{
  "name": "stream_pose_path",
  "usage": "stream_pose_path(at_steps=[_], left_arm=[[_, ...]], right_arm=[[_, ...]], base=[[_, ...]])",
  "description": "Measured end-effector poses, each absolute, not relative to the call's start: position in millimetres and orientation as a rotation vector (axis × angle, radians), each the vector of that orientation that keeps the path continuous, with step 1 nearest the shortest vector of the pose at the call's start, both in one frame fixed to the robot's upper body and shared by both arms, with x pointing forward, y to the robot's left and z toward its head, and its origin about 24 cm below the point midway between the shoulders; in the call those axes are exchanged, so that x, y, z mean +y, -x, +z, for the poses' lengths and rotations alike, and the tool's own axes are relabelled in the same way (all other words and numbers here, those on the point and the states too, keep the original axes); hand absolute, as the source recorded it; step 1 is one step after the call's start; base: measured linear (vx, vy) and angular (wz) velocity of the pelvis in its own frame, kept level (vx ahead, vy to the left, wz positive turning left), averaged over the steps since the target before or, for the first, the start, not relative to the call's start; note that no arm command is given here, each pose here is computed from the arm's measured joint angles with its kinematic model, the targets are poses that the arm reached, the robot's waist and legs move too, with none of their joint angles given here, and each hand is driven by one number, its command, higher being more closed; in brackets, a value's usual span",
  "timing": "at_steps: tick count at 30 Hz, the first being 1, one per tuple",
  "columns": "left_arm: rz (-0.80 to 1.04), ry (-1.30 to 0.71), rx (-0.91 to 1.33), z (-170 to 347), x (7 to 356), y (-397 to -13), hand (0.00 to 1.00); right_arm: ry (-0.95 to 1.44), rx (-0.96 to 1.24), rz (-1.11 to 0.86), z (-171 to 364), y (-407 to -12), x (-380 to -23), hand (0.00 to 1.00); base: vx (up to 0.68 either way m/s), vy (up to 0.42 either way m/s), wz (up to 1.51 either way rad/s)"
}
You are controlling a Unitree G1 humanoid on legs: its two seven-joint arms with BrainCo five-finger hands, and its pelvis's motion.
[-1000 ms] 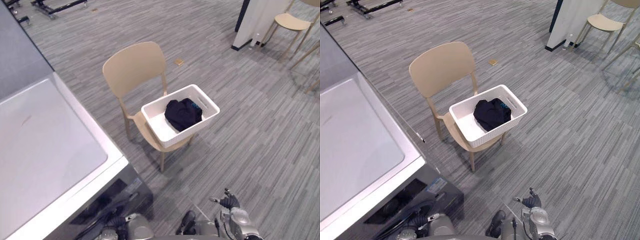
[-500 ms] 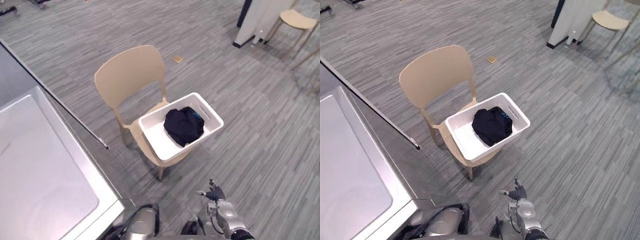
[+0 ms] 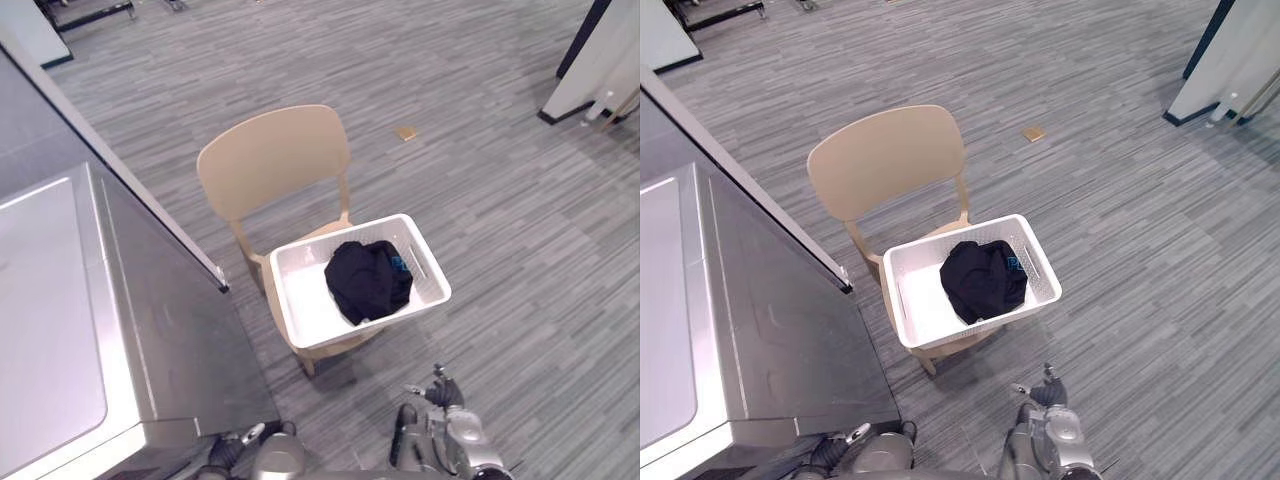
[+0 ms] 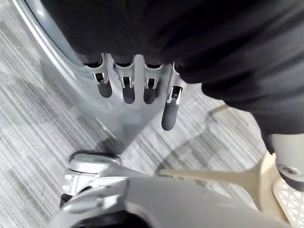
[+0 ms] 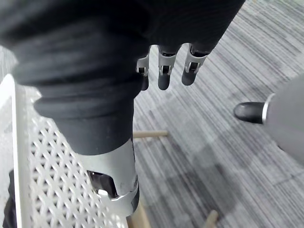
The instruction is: Pick up the laundry basket with both hands and put the clothes into the washing machine.
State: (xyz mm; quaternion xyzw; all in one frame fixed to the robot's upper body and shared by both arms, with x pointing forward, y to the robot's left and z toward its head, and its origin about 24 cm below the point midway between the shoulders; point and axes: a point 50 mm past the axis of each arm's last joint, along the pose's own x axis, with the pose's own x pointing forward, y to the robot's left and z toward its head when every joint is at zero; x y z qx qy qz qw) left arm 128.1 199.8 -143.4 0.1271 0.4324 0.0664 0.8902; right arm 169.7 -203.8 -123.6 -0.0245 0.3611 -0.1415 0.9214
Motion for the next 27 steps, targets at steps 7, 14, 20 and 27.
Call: stream_pose_path(at_steps=[7, 14, 20, 27], left_arm=[[0.046, -0.214, 0.766, -130, 165, -168, 0.0], [0.069, -0.196, 0.836, -139, 169, -148, 0.0], [0.1, -0.188, 0.85, -141, 175, -145, 0.0], [0.079, -0.185, 0.881, -145, 176, -137, 0.0]], right_arm=[[-0.055, 0.725, -0.363, -122, -177, -196, 0.0], [-0.002, 0.61, -0.39, -102, -186, -221, 0.0], [0.141, 0.402, -0.388, -63, -181, -222, 0.0], [0.332, 0.259, -0.385, -28, -174, -231, 0.0]], base=[[0.16, -0.044, 1.01], [0.02, 0.046, 0.03], [-0.09, 0.03, -0.13], [-0.12, -0.007, -0.07]])
